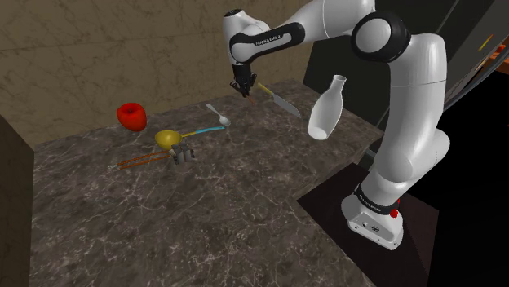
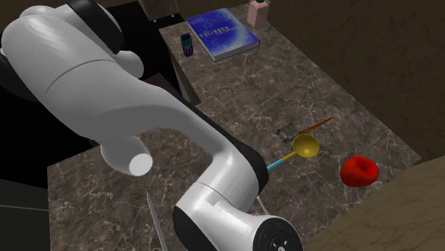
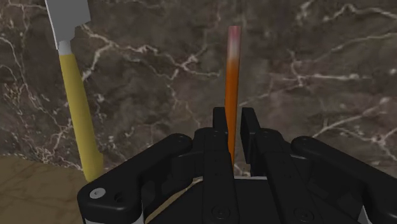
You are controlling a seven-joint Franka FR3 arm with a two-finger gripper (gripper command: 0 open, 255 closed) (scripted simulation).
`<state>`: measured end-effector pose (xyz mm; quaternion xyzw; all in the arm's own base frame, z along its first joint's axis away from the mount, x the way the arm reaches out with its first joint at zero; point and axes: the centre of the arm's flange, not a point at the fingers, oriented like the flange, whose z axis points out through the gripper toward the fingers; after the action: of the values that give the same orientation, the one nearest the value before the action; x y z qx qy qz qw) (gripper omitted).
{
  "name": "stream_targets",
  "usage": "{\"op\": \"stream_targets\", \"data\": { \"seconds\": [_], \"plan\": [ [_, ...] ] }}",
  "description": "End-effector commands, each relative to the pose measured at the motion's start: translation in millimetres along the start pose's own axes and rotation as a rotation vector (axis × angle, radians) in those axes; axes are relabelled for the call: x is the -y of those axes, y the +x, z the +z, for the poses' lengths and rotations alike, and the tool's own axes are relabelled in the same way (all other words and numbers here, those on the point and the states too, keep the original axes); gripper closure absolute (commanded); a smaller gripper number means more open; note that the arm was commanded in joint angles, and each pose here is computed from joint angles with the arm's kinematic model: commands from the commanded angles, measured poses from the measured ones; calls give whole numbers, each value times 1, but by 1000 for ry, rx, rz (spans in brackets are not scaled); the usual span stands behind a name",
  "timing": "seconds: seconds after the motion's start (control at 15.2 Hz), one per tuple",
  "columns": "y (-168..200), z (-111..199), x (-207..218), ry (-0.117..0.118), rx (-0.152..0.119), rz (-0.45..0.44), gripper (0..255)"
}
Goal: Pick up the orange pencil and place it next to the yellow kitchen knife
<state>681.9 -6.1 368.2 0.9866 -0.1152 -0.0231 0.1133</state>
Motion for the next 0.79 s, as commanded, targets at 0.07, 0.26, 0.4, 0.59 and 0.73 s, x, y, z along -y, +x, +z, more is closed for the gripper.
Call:
{"op": "stream_targets", "data": {
  "seconds": [0.07, 0.26, 0.4, 0.59, 0.73],
  "plan": [
    [0, 16, 4, 0, 0, 0, 255],
    [0, 16, 4, 0, 0, 0, 255],
    [0, 16, 4, 0, 0, 0, 255],
    [0, 16, 4, 0, 0, 0, 255],
    [0, 16, 4, 0, 0, 0, 0]
  ]
}}
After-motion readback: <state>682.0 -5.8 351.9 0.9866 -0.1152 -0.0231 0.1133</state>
